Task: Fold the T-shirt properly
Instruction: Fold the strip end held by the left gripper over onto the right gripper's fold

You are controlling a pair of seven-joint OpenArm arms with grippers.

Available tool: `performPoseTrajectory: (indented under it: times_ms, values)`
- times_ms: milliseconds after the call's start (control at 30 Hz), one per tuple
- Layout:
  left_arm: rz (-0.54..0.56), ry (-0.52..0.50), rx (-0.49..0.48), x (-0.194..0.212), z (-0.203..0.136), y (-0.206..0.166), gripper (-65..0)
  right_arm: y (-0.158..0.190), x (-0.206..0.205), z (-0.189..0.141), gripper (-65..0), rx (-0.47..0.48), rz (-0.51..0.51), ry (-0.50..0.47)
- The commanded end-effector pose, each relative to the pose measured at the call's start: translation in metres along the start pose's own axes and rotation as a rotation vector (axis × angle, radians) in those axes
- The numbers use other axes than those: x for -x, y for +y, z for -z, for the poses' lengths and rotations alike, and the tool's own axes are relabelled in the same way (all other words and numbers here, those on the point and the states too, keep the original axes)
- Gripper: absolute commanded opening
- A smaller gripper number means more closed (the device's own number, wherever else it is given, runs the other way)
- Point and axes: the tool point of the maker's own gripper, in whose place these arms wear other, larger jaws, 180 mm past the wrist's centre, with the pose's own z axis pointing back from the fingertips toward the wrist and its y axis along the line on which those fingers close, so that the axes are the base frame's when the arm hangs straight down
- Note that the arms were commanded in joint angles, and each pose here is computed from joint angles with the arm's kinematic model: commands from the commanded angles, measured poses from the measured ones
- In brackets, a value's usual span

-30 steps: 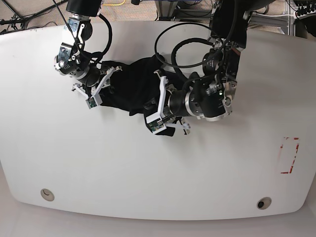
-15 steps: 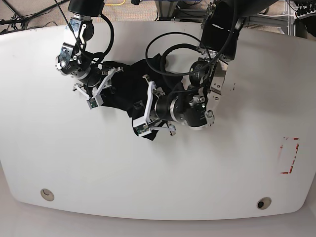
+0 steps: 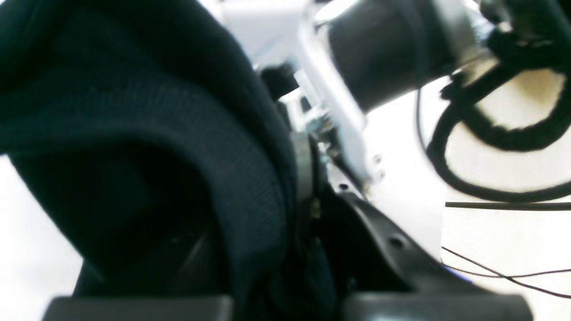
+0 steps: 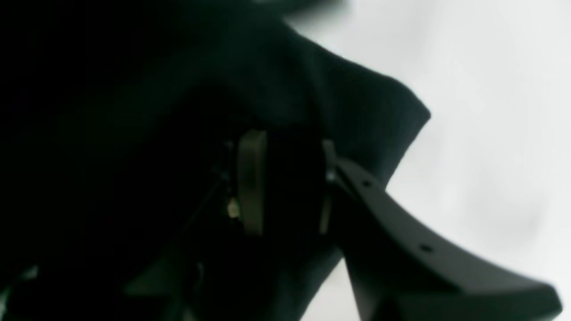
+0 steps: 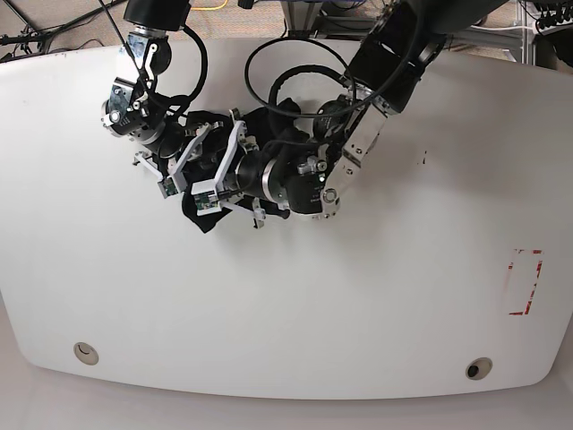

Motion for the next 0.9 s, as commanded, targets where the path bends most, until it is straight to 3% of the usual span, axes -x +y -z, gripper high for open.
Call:
performPoseTrajectory:
  times_ms: [0,533,667,867]
  values:
    - [0.04,-0.082,0.002,-0.029,-0.004,0.0,-63.9,-0.001,0.014,0.0,-49.9,0.011,-0.01,0.068]
    - [0.052,-0.107,0.04,-0.035,0.006,-0.005,-63.3,0.005,0.013,0.003,-49.9,-0.001,0.001,0.064]
    - [0.066,-0.129,0.053,-0.041,0.008,-0.011,-54.6,0.006,0.013,0.003,-49.9,-0.002,0.003,0.061]
    - [0.075,-0.159,0.058,-0.047,0.008,-0.013,-34.9,0.006,0.01,0.002,-49.9,0.001,-0.002,0.054]
